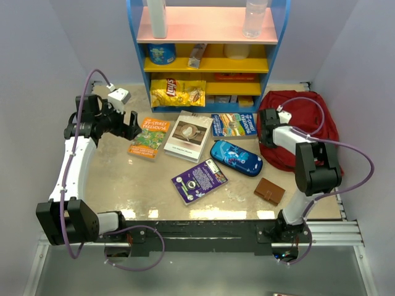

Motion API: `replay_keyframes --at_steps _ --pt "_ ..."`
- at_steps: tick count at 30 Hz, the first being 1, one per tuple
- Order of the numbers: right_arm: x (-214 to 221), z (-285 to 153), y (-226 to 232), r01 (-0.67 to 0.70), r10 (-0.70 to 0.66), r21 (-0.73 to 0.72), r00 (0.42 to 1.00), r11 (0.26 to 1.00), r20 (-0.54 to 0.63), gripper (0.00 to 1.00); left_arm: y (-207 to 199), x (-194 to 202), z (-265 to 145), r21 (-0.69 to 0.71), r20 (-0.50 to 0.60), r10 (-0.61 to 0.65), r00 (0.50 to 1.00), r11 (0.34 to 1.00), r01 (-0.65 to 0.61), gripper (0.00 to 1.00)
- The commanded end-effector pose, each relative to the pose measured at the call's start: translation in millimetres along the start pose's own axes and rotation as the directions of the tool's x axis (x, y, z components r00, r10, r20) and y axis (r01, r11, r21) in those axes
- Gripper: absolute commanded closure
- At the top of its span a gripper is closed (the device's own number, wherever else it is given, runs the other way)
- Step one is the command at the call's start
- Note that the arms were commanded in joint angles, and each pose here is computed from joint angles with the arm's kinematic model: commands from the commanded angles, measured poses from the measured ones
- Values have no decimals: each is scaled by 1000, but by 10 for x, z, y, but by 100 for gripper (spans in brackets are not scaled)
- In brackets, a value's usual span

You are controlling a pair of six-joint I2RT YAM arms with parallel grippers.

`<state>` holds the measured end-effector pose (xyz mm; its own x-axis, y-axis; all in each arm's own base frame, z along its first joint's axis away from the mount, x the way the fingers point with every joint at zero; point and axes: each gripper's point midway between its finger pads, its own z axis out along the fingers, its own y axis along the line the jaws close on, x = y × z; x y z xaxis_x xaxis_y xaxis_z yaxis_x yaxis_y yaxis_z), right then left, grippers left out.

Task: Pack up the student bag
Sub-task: Pick up the student bag at the center of the board.

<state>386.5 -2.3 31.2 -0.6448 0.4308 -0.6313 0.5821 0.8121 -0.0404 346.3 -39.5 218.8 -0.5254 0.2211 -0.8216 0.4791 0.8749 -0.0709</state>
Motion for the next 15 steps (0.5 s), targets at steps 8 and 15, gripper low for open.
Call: replay_keyframes --at_steps 8,15 --pt "-1272 -1379 -87 -181 249 -229 916 956 314 100 -149 21 -37 68 3 28 1000 997 -28 0" --pt "-1828 -2500 -271 -198 386 -415 811 888 439 100 -197 5 -109 71 13 39 999 997 -40 0"
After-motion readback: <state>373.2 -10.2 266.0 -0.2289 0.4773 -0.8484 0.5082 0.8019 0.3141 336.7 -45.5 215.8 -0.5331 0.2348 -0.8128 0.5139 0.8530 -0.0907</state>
